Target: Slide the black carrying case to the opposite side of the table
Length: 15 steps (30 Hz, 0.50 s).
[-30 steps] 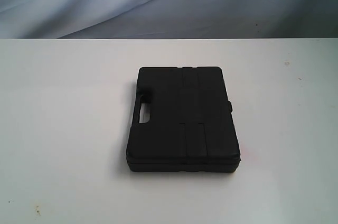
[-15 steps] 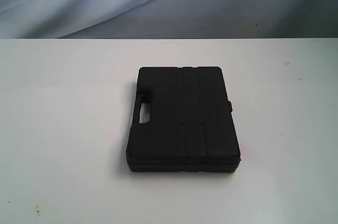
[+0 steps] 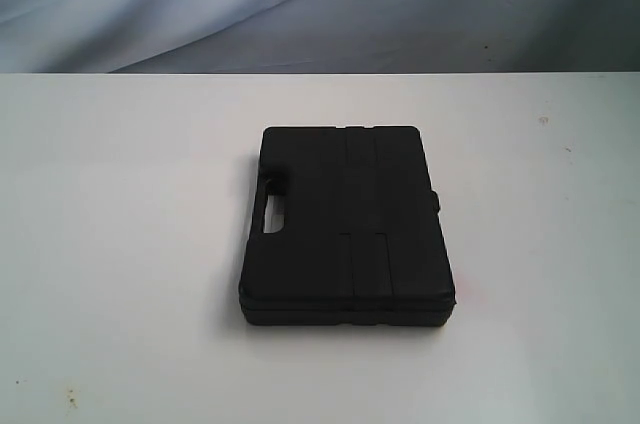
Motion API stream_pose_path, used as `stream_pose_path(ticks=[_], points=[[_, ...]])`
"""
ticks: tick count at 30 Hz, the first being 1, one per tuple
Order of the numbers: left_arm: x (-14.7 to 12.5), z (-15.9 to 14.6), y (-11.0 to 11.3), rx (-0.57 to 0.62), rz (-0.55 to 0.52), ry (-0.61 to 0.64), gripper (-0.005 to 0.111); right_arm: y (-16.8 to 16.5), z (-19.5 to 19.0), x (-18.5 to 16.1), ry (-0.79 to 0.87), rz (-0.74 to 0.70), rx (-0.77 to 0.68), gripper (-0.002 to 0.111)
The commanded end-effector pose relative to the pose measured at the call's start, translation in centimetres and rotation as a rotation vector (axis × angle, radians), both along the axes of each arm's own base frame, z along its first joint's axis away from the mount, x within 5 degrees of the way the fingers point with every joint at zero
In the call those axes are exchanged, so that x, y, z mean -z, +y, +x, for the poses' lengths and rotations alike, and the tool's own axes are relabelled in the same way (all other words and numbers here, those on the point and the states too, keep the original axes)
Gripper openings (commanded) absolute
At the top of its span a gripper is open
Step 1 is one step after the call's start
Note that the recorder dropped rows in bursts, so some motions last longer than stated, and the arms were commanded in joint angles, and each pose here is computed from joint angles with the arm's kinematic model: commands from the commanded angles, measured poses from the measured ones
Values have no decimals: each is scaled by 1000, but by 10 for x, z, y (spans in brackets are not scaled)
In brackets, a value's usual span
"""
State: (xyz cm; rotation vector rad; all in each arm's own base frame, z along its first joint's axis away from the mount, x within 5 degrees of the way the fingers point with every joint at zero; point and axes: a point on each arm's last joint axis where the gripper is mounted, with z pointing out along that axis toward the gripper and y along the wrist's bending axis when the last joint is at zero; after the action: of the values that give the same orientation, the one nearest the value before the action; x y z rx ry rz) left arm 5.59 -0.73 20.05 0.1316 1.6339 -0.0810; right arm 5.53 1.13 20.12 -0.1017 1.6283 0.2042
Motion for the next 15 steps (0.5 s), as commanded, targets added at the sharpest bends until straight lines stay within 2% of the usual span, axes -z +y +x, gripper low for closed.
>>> stream_pose_path(ticks=[1, 11, 15], points=[[1, 0, 0, -1, -21, -5, 0, -1, 0, 0, -13, -11, 9, 0], [0, 0, 0, -1, -22, -7, 0, -1, 0, 0, -13, -11, 9, 0], [-4, 0, 0, 1, -27, -59, 0, -1, 0, 0, -13, -14, 8, 0]])
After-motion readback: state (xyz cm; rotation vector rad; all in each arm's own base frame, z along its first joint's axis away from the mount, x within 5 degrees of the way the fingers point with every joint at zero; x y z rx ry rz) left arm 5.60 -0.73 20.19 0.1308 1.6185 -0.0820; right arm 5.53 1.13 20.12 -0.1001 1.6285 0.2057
